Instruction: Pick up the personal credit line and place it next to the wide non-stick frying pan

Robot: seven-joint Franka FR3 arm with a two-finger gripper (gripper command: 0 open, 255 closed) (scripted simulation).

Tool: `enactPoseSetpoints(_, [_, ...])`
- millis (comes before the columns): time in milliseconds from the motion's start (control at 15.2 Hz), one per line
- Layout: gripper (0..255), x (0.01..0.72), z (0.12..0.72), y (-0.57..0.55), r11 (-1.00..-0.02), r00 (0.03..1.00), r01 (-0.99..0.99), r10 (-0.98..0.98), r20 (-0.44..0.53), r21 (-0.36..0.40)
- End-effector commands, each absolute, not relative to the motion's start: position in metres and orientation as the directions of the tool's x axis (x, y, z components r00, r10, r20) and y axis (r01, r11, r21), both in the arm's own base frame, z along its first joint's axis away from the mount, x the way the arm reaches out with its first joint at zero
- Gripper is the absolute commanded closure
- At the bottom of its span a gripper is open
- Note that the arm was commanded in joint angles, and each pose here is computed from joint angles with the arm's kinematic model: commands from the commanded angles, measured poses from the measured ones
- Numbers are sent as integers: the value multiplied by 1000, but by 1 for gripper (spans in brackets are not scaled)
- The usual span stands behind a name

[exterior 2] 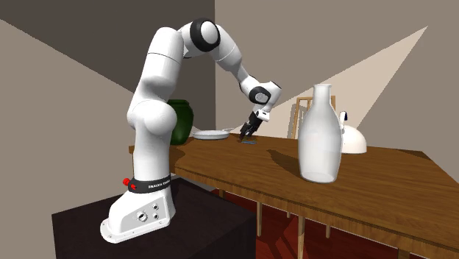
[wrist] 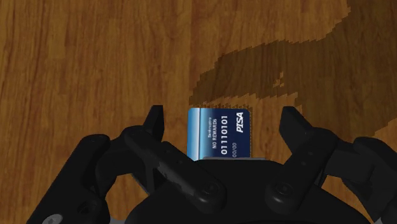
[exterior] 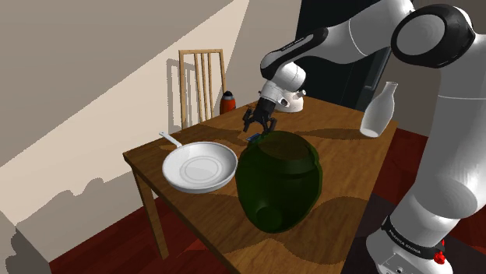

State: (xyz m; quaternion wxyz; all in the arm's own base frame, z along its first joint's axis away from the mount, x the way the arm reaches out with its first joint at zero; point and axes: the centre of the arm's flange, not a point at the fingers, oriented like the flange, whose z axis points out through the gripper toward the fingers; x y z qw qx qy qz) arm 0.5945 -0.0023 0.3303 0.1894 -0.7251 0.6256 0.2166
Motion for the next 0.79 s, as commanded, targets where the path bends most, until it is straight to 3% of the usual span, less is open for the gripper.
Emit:
enactPoseSetpoints(0, [0,596,341,-10,-145,123,-989,-825,-551,-4])
enactPoseSetpoints(198, [0,598,372,-30,-145,123,-989,-825,-551,-4])
enactPoseSetpoints(726, [0,598,372,-30,-145,123,-989,-825,-551,-4])
